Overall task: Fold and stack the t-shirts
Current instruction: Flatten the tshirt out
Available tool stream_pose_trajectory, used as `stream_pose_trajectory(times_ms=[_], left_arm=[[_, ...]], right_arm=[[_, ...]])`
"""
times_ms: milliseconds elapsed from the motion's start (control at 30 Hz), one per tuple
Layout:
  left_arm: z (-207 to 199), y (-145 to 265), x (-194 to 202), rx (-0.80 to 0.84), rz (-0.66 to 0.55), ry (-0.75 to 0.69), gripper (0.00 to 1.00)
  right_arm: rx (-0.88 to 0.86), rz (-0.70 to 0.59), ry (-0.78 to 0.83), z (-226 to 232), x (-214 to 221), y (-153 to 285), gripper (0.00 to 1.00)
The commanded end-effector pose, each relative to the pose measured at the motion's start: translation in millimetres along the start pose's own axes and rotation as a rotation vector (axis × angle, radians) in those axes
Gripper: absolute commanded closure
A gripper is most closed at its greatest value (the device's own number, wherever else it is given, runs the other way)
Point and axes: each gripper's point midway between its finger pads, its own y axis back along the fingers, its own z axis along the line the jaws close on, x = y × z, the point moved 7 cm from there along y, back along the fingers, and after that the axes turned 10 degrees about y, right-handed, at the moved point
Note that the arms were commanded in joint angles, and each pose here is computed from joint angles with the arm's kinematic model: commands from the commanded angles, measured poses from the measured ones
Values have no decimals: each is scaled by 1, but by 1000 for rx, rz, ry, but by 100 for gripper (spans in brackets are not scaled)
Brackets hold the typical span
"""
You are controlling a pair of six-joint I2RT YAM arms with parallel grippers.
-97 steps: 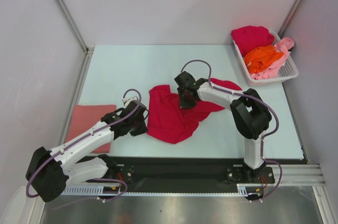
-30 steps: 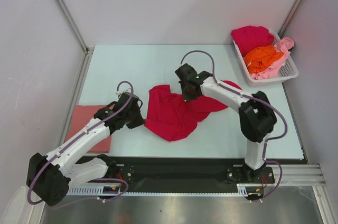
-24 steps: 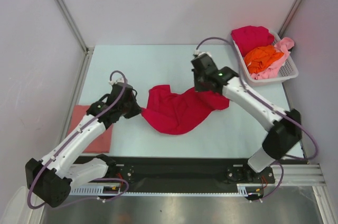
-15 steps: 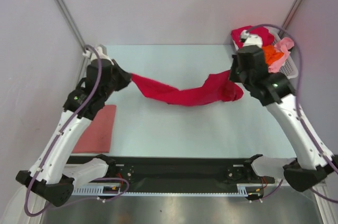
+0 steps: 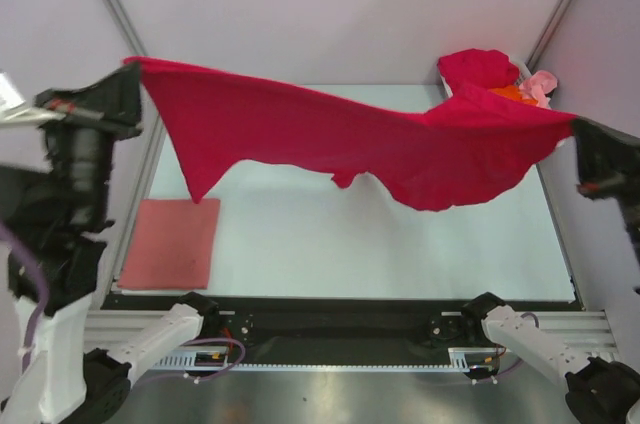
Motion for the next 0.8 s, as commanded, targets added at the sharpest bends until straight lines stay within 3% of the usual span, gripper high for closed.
stream_pose_trajectory(times_ms=[0,133,367,600,700,767], left_arm=[[-26,39,-62,138,-199,-2,100],[-31,61,-79,183,-237,1,100],[0,1,-35,-47,-156,-143,100],[66,-91,106,-192,134,-309,100],[119,-132,201,-241,287,-387,100],[140,-146,236,-260,338,-407,99]], right_arm=[[-140,-144,-10,7,-38,24,100],[-229,-179,-54,18,-51,37,100],[-196,30,-84,32,-3,-9,100],[33,323,-18,18,98,-65,100],[152,478,67,6,157,-88,100],[225,579,103,-4,200,-101,100]])
